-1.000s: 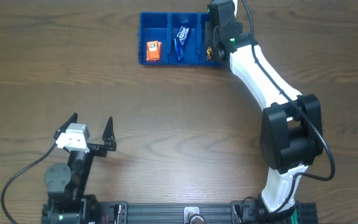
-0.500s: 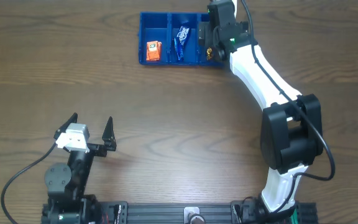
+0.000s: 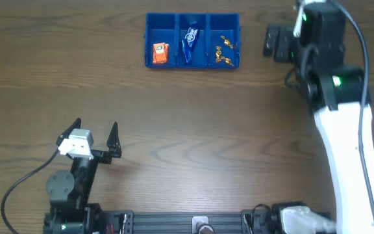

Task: Sort Candies Into Trays

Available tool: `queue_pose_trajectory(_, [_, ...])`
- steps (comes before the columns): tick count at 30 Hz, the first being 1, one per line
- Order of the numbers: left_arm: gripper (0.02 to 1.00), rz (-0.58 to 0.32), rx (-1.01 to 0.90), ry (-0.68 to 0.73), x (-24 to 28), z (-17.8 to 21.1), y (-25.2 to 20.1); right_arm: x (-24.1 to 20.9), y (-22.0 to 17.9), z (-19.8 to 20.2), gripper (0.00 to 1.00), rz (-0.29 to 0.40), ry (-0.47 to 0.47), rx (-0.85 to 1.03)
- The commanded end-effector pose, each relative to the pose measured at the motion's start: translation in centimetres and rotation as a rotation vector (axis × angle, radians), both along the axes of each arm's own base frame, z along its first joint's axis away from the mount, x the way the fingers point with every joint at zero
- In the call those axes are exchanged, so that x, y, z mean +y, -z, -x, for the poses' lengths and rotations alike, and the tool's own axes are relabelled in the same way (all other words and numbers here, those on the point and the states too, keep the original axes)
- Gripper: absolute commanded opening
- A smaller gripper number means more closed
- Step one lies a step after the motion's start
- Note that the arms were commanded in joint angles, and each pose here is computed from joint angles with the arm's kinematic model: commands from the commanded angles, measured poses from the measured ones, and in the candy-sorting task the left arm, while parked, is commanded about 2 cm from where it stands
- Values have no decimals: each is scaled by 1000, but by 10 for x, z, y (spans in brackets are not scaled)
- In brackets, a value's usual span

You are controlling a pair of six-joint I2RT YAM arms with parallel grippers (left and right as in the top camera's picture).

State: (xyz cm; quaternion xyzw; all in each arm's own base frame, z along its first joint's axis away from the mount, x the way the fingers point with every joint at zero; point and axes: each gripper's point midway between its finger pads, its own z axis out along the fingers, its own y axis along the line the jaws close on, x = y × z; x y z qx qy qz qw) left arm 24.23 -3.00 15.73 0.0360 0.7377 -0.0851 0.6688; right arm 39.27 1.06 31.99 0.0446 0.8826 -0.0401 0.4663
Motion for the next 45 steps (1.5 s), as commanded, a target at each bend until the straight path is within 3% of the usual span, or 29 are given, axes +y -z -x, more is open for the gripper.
queue_pose_trajectory(1, [998,-12,44,15,-2,1,16,-26,-2,62,998,45,52,-86])
queue_pose_trajectory(6, [998,-12,44,15,-2,1,16,-47,15,126,998,-13,74,-187])
queue_pose_trajectory(9, [998,-12,44,15,-2,1,16,-40,38,160,998,19,12,-241])
queue_pose_trajectory(14, [996,-12,44,15,-2,1,16,-23,60,178,998,-4,-70,-386])
queue_pose_trajectory(22, [998,-12,44,15,-2,1,16,0,94,182,998,-37,-194,-486])
queue_pose_trajectory(27, [998,-12,44,15,-2,1,16,0,115,174,998,-42,-199,-463])
queue_pose_trajectory(37, [998,-12,44,15,-2,1,16,-2,127,151,998,-14,-201,-605])
queue_pose_trajectory(42, [998,-12,44,15,-2,1,16,9,161,148,998,-39,-243,-533])
queue_pose_trajectory(45, [998,-12,44,15,-2,1,16,15,160,148,998,-44,-263,-533])
